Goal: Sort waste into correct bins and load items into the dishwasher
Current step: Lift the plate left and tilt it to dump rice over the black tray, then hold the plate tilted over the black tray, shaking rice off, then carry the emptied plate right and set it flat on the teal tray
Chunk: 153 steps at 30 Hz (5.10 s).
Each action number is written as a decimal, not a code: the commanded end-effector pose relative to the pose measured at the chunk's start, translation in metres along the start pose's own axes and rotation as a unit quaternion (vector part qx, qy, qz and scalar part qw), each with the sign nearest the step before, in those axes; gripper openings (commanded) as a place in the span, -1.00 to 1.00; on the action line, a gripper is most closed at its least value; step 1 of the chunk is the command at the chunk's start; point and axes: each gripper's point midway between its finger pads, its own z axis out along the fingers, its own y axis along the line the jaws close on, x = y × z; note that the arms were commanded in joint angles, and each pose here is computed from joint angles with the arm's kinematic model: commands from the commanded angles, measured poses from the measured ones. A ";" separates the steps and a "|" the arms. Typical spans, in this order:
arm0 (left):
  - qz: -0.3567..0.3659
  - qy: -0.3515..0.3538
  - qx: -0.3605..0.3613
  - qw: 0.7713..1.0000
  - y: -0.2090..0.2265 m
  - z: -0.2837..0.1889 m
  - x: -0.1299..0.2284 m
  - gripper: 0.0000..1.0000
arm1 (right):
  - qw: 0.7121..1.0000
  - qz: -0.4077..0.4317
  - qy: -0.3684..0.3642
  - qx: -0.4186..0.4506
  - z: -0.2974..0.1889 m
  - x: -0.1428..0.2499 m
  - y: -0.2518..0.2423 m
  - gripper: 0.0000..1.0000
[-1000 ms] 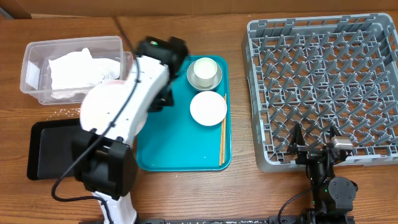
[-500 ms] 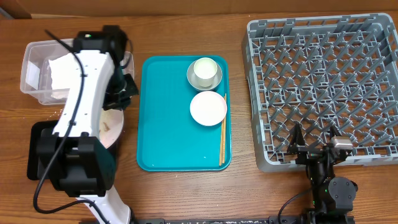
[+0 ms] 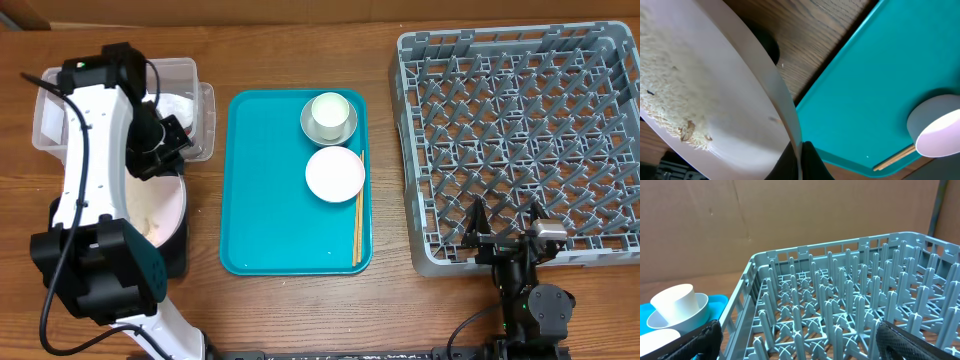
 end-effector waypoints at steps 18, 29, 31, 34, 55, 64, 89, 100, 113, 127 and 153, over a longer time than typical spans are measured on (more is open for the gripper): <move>0.017 -0.003 0.158 0.987 -0.008 -0.031 -0.007 -0.92 | 1.000 -0.002 -0.003 -0.001 0.000 0.001 0.000 1.00; 0.013 0.010 0.205 0.979 -0.003 -0.038 -0.006 -0.91 | 1.000 -0.002 -0.003 -0.001 0.000 0.001 0.000 1.00; 0.013 0.011 0.223 0.975 -0.003 -0.042 -0.006 -0.92 | 1.000 -0.002 -0.003 -0.001 0.000 0.001 0.000 1.00; 0.009 0.013 0.248 0.969 -0.001 -0.047 -0.006 -0.92 | 1.000 -0.002 -0.003 -0.001 0.000 0.001 0.000 1.00; -0.020 0.008 0.331 0.943 0.020 -0.067 -0.012 -0.92 | 1.000 -0.002 -0.003 -0.001 0.000 0.001 0.000 1.00; -0.036 0.001 0.383 0.923 0.025 -0.079 -0.016 -0.92 | 1.000 -0.002 -0.003 -0.001 0.000 0.001 0.000 0.99; -0.072 -0.014 0.488 0.870 0.064 -0.068 -0.016 -0.92 | 1.000 -0.002 -0.003 -0.001 0.000 0.001 0.000 1.00; -0.086 -0.021 0.524 0.847 0.073 -0.072 -0.008 -0.91 | 1.000 -0.002 -0.003 -0.001 0.000 0.001 0.000 0.99; -0.105 -0.039 0.525 0.844 0.086 -0.078 -0.005 -0.92 | 1.000 -0.002 -0.003 -0.001 0.000 0.001 0.000 0.99; -0.105 -0.054 0.517 0.848 0.096 -0.078 -0.002 -0.91 | 1.000 -0.002 -0.003 -0.001 0.000 0.001 0.000 1.00; -0.046 -0.025 0.481 0.875 0.046 -0.084 0.046 -0.92 | 1.000 -0.002 -0.003 -0.001 0.000 0.001 0.000 1.00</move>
